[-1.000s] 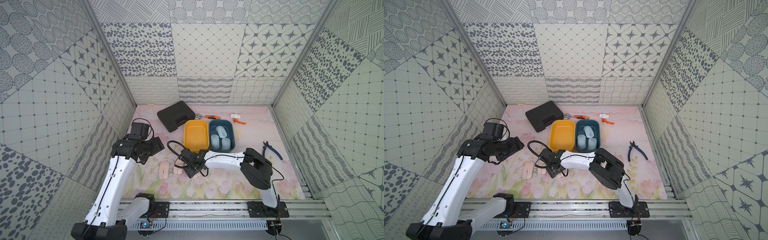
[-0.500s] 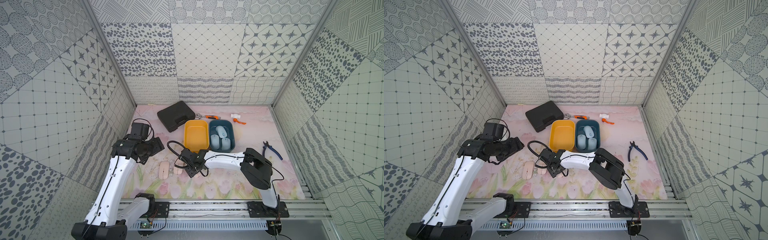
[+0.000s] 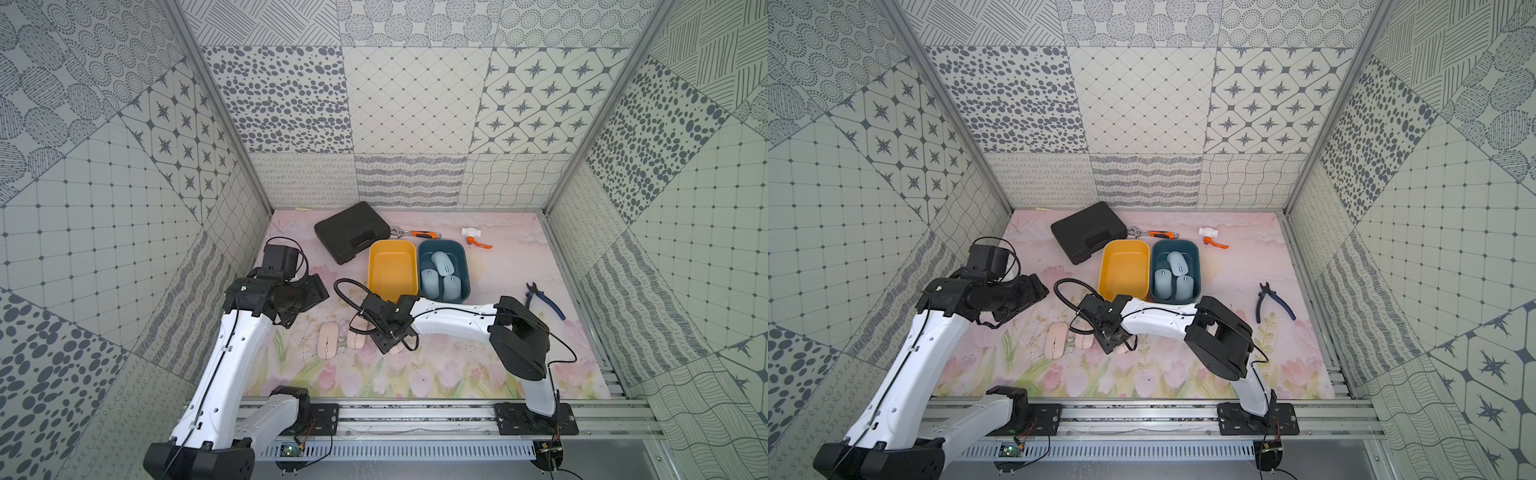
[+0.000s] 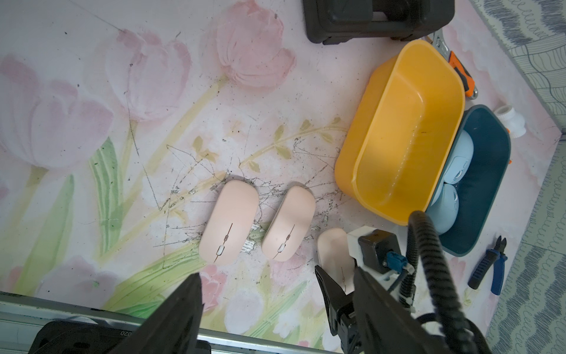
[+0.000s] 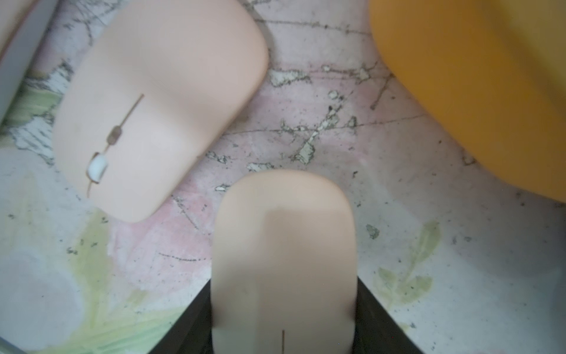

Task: Place the mice by color into the storage box
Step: Pick up the mouse from the center of the board, then place the mouse in the storage box.

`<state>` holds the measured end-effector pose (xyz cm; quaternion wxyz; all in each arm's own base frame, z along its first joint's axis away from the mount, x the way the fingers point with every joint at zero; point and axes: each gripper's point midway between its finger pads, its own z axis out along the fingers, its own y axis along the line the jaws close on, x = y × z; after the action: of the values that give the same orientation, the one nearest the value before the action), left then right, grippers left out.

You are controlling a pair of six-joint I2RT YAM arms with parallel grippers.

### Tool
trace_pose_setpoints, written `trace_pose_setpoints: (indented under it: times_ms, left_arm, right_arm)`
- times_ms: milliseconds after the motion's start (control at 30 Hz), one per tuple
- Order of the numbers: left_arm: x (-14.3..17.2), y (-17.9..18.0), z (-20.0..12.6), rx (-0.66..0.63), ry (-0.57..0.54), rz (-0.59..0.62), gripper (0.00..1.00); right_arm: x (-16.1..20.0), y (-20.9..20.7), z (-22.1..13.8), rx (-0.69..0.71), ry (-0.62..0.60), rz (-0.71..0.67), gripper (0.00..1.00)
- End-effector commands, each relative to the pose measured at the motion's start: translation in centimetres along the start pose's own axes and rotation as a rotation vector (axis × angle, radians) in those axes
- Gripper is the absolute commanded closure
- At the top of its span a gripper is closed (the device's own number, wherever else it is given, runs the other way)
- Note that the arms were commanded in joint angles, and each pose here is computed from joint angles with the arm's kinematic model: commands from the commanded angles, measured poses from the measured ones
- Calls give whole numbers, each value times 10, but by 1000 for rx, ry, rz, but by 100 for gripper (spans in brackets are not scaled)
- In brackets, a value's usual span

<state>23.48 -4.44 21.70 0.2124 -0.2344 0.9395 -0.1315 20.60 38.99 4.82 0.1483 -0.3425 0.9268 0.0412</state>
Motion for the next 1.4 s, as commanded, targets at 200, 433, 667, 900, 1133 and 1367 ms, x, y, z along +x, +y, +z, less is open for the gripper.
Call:
trace_pose_setpoints:
  times_ms: [200, 433, 667, 900, 1133, 1367]
  left_arm:
    - [-5, -2, -4, 6, -13, 15, 20]
    - [-11, -8, -11, 31, -19, 27, 19]
    - [-13, -10, -17, 45, -34, 21, 19]
    - [-11, -10, -12, 51, -23, 13, 19]
    - [-15, -13, -2, 52, -4, 22, 19]
    - [-15, -13, 9, 46, 13, 19, 19]
  right_arm:
    - [-25, -10, -45, 31, -72, 4, 43]
    - [-58, -43, -78, 21, -130, 50, 43]
    - [-101, -86, -99, 74, -186, 79, 42]
    - [-140, -117, -73, 102, -178, 88, 42]
    - [-158, -136, -17, 93, -119, 124, 42]
    - [-181, -163, 10, 84, -116, 184, 42]
